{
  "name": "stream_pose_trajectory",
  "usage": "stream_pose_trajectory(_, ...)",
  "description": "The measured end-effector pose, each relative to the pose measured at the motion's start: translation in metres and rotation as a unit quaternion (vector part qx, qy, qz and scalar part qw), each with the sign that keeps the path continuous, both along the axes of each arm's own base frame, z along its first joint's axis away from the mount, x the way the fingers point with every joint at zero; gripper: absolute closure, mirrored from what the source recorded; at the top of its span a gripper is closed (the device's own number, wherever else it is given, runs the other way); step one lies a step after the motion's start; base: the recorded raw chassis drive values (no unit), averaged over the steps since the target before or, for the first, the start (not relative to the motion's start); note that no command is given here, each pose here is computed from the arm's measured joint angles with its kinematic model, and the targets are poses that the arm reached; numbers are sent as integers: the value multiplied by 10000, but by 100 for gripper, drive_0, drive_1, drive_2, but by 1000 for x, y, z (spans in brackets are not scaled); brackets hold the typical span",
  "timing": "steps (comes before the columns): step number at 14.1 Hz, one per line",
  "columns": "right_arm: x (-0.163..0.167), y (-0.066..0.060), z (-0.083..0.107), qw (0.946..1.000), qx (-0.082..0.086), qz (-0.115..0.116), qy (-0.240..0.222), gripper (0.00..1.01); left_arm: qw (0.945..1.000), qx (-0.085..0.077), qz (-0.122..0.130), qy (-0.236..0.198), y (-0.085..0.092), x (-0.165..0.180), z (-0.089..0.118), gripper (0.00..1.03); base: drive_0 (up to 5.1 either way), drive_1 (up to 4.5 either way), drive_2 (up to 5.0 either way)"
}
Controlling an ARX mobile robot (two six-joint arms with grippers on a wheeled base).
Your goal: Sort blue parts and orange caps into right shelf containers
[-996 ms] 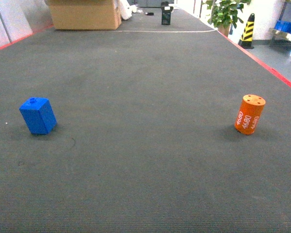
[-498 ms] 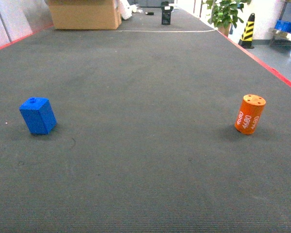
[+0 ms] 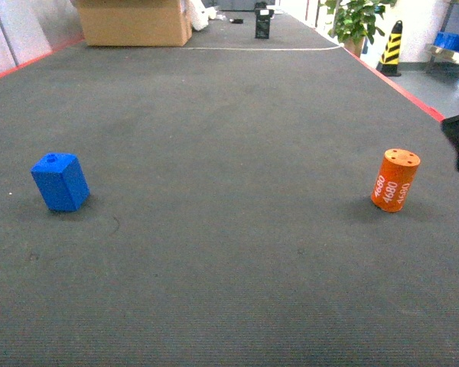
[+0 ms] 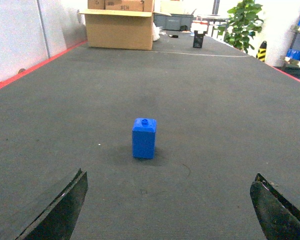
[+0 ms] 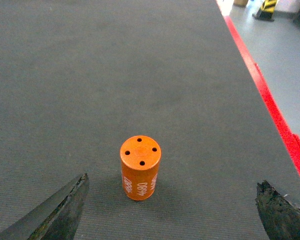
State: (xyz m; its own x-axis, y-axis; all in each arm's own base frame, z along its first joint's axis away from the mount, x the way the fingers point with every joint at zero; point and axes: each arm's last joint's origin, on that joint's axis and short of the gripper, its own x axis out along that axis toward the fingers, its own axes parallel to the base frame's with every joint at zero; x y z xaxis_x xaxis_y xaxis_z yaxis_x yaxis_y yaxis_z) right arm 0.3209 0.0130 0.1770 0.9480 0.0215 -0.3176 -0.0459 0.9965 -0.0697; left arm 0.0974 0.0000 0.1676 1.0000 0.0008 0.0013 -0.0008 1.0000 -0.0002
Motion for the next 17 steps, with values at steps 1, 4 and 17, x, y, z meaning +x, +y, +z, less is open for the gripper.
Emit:
stream_pose_trajectory(1,16,3,-5,9997,59,20,217,3,10000,0,-2,-2,0,0,0,5,0,0,0)
stream_pose_trajectory(4,66,18,-13,9990,104,62,439,3,10000,0,0,0,0,0,0,5,0,0,0)
stream_pose_trajectory(17,114,30,-70,9921,213,-206,1220,56,10000,0,-2,0,0,0,0,5,0,0,0)
